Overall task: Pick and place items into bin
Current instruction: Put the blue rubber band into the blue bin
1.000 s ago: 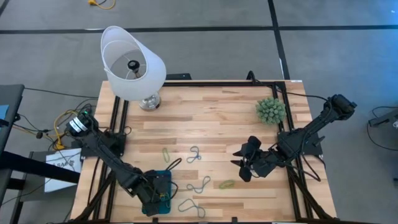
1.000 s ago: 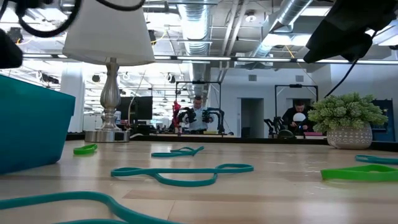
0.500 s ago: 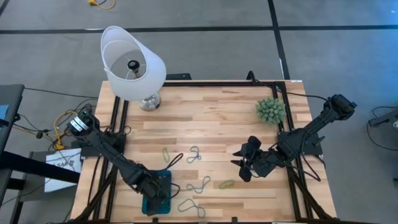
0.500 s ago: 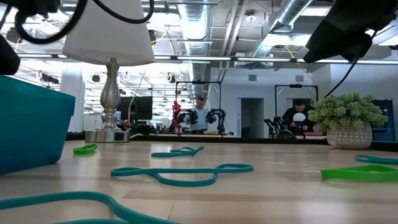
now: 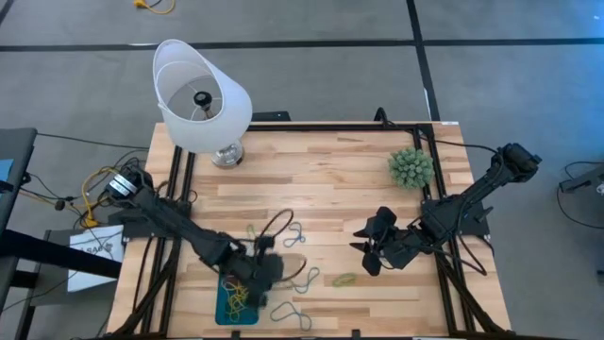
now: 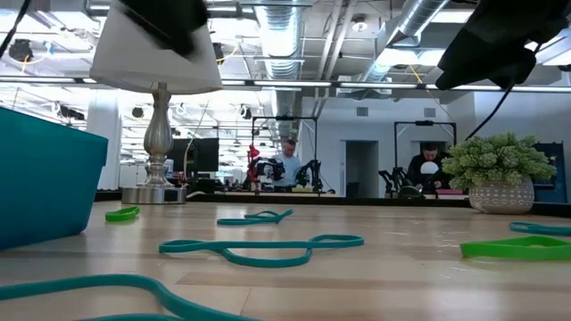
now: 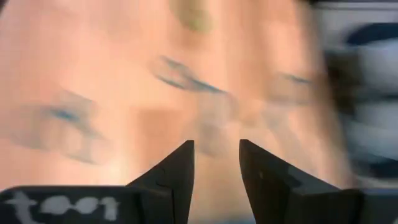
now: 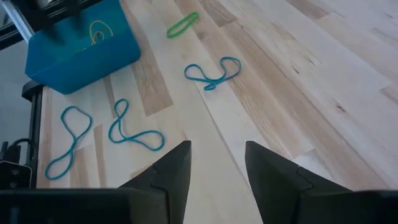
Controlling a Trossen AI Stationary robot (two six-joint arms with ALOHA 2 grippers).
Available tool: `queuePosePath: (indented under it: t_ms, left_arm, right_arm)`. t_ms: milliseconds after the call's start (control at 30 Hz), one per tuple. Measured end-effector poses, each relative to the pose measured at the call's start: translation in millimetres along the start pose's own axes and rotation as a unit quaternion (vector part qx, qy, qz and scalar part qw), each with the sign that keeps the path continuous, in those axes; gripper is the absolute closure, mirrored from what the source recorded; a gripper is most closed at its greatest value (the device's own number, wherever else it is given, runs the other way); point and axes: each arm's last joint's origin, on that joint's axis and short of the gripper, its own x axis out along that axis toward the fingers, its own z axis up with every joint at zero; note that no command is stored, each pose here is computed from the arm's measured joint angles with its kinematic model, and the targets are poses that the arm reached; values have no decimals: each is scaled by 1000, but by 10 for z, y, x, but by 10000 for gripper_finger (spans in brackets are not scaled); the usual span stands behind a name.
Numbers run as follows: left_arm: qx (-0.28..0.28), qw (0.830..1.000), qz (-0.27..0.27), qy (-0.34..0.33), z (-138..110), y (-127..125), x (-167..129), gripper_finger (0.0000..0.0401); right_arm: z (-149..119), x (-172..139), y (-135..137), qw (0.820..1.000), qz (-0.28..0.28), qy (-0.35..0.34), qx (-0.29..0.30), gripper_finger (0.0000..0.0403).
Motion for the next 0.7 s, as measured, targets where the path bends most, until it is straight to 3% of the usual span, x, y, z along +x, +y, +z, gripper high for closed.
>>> queuePosePath:
  t_ms: [67, 167, 400, 533, 700]
  left_arm:
    - [35, 997, 66, -11, 43, 153, 30, 283]
    - [27, 995, 97, -7, 102, 407, 100, 283]
    - [4, 998, 60, -7, 13, 893, 371, 283]
    - [25, 998, 54, -29, -70, 1070, 484, 283]
    - [13, 998, 32, -43, -186, 1202, 643, 283]
  right_arm:
    - [-1, 1, 0, 1000, 0, 0, 0, 257]
    - [-1, 1, 0, 1000, 0, 0, 0, 260]
    - [-1, 1, -1, 1000, 0, 1, -3, 261]
    - [-1, 0, -1, 1000, -1, -1, -3, 260]
    - [-1, 1, -2, 1000, -2, -1, -4, 260]
